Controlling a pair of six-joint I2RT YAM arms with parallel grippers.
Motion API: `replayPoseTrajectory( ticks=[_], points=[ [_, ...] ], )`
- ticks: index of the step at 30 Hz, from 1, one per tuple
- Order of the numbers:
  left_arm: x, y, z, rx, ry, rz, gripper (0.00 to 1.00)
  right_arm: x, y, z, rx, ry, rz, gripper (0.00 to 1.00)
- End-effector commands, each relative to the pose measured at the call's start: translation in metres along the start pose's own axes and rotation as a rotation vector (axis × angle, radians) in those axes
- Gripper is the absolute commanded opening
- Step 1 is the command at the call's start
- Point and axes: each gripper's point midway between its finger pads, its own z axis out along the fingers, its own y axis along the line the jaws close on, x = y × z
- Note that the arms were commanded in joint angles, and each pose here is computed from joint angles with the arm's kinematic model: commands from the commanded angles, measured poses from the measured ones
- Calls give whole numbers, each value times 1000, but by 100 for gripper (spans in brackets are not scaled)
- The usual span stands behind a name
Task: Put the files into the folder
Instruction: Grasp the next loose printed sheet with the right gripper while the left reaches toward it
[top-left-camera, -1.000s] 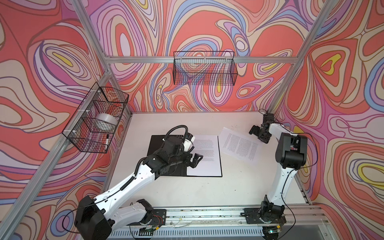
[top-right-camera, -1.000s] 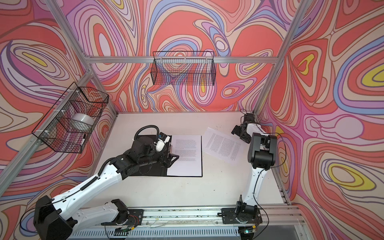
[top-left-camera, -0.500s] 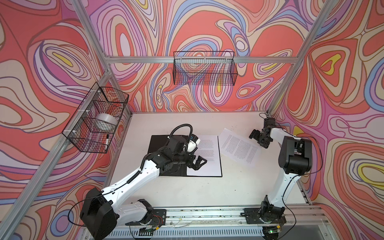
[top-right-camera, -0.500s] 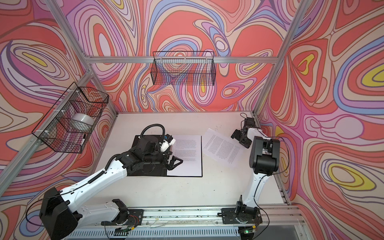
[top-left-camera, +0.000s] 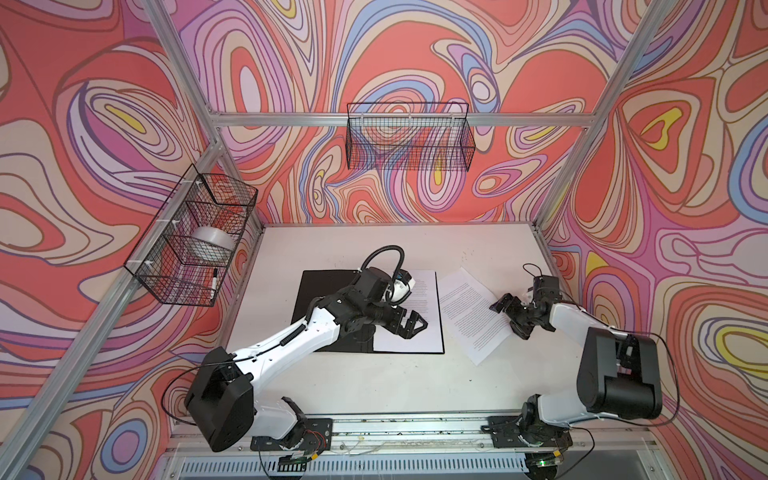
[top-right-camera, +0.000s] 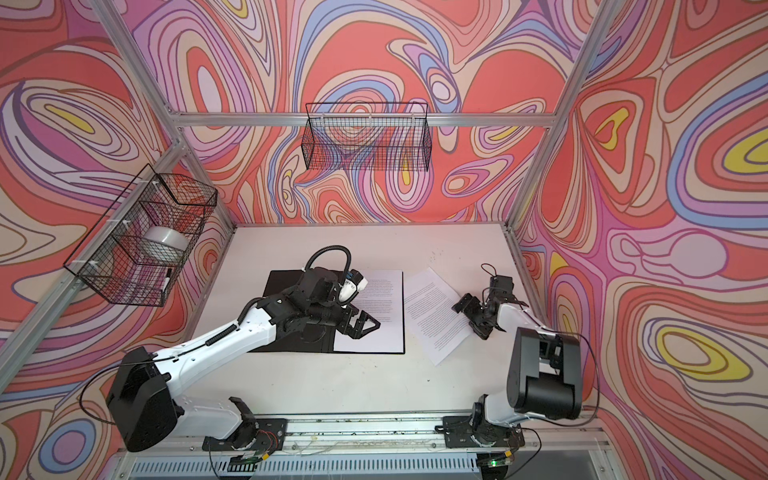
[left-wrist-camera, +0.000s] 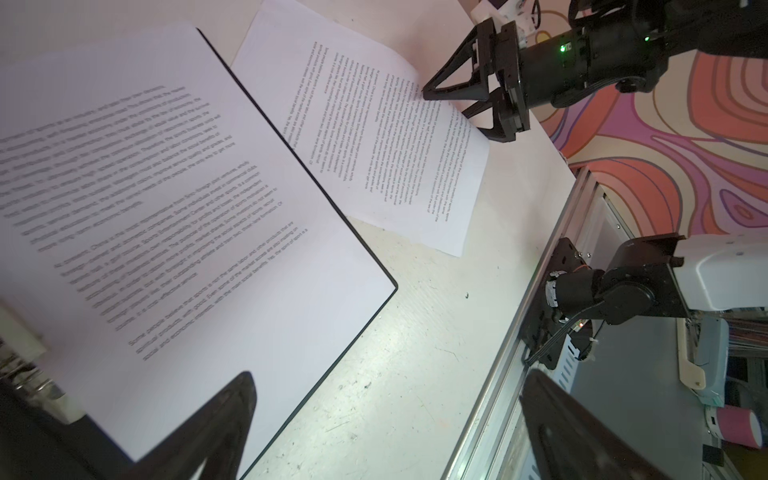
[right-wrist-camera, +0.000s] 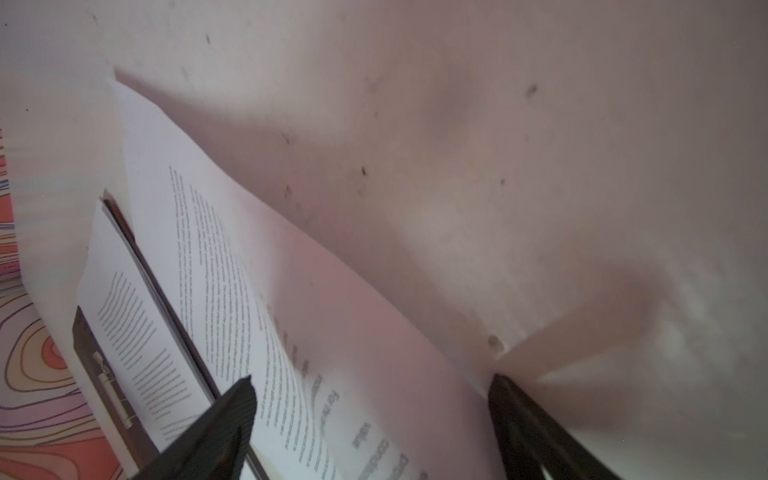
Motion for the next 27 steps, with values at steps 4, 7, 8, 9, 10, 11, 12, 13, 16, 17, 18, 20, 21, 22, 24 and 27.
replayPoseTrajectory(
  ticks=[4,7,8,9,10,11,12,13,16,17,18,20,21,22,24,27],
  points=[
    [-7,-20,32,65,41,-32,100,6,23,-1,-132,44,-17,95],
    [-11,-27,50,85,69,-53,100,-4,48,-2,-249,44,-56,95],
    [-15,-29,56,97,68,-65,100,-6,56,-2,-288,43,-66,95],
    [-21,-34,64,120,58,-74,100,-8,59,-2,-305,43,-73,95],
    [-26,-36,72,136,55,-104,100,-10,62,-3,-309,39,-84,95],
    [-29,-38,79,151,56,-123,100,-12,62,-3,-306,30,-97,95],
    [-32,-40,88,164,59,-136,100,-17,63,-4,-298,19,-113,95],
    [-33,-42,96,169,68,-145,100,-20,65,-5,-292,12,-130,96],
    [-35,-44,110,175,87,-152,100,-31,75,-5,-301,17,-180,96],
    [-34,-45,113,181,93,-157,100,-33,78,-2,-310,40,-191,96],
    [-33,-45,114,184,98,-159,100,-37,82,0,-311,55,-198,95],
    [-32,-43,116,180,103,-159,100,-39,86,9,-315,111,-203,95],
    [-30,-42,117,175,106,-160,100,-39,91,12,-333,133,-211,94],
    [-29,-41,117,172,108,-159,100,-38,93,16,-331,152,-218,94],
    [-27,-40,117,167,110,-158,100,-34,93,28,-306,207,-232,91],
    [-26,-40,113,165,102,-154,100,-30,94,36,-306,247,-232,87]
  ],
)
